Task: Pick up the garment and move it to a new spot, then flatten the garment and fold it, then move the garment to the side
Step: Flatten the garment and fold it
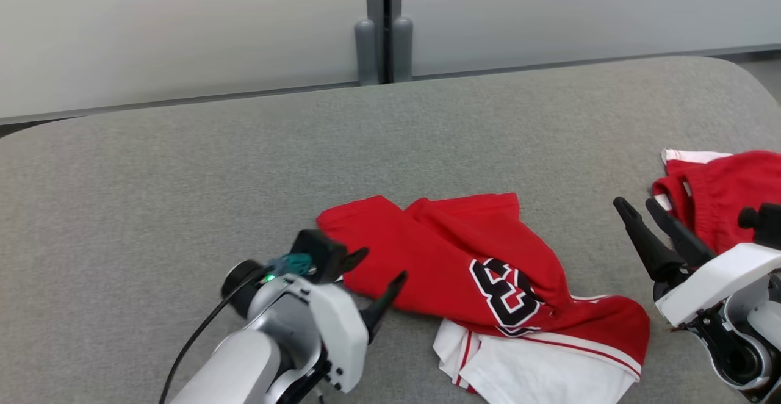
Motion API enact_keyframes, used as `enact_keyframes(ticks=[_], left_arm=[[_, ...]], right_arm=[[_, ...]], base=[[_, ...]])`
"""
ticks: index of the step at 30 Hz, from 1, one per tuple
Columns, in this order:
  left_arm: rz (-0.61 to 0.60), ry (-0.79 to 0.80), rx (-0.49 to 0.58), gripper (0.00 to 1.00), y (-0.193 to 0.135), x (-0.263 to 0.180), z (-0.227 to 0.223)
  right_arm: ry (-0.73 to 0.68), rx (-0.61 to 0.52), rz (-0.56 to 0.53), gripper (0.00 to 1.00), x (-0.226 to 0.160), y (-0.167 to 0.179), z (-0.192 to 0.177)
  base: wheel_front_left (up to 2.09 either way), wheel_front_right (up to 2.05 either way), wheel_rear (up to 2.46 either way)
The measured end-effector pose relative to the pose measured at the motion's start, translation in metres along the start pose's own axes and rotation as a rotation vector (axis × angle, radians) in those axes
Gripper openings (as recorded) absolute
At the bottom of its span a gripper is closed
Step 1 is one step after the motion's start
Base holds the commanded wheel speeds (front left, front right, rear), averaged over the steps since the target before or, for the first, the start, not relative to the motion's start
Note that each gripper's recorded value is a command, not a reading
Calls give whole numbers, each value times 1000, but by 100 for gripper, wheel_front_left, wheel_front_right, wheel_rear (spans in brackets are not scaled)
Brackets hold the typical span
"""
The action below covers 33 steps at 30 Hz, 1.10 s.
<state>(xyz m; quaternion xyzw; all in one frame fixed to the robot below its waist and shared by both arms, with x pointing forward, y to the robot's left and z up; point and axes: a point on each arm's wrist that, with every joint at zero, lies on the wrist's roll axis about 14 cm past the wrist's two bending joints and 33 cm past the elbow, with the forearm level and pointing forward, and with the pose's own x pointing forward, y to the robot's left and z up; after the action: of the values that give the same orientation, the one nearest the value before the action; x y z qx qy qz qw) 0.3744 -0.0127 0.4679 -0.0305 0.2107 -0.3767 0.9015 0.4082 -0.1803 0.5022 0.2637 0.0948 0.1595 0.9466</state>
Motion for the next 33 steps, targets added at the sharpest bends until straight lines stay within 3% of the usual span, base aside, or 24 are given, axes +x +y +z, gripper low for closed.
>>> enact_keyframes(ticks=[4, 12, 16, 22, 23, 25, 33], left_arm=[[-153, 63, 21, 100, -37, 22, 6], [-310, 324, 101, 100, -56, 45, -30], [-341, 366, 107, 100, -55, 52, -38], [-321, 397, 219, 100, -41, 71, -53], [-321, 404, 230, 76, -41, 73, -57], [-326, 428, 244, 0, -42, 75, -65], [-312, 396, 257, 0, -41, 82, -60]], right_arm=[[-25, -2, -45, 100, -4, -14, 3], [-51, 16, -121, 100, -14, -35, 2], [-56, 18, -154, 100, -18, -45, 2], [-53, 26, -179, 100, -20, -51, -3], [-53, 28, -181, 100, -20, -52, -4], [-52, 27, -185, 100, -21, -52, -5], [-57, 21, -191, 100, -25, -53, -3]], base=[[0, 0, 0], [0, 0, 0], [0, 0, 0], [0, 0, 0], [0, 0, 0], [0, 0, 0], [0, 0, 0]])
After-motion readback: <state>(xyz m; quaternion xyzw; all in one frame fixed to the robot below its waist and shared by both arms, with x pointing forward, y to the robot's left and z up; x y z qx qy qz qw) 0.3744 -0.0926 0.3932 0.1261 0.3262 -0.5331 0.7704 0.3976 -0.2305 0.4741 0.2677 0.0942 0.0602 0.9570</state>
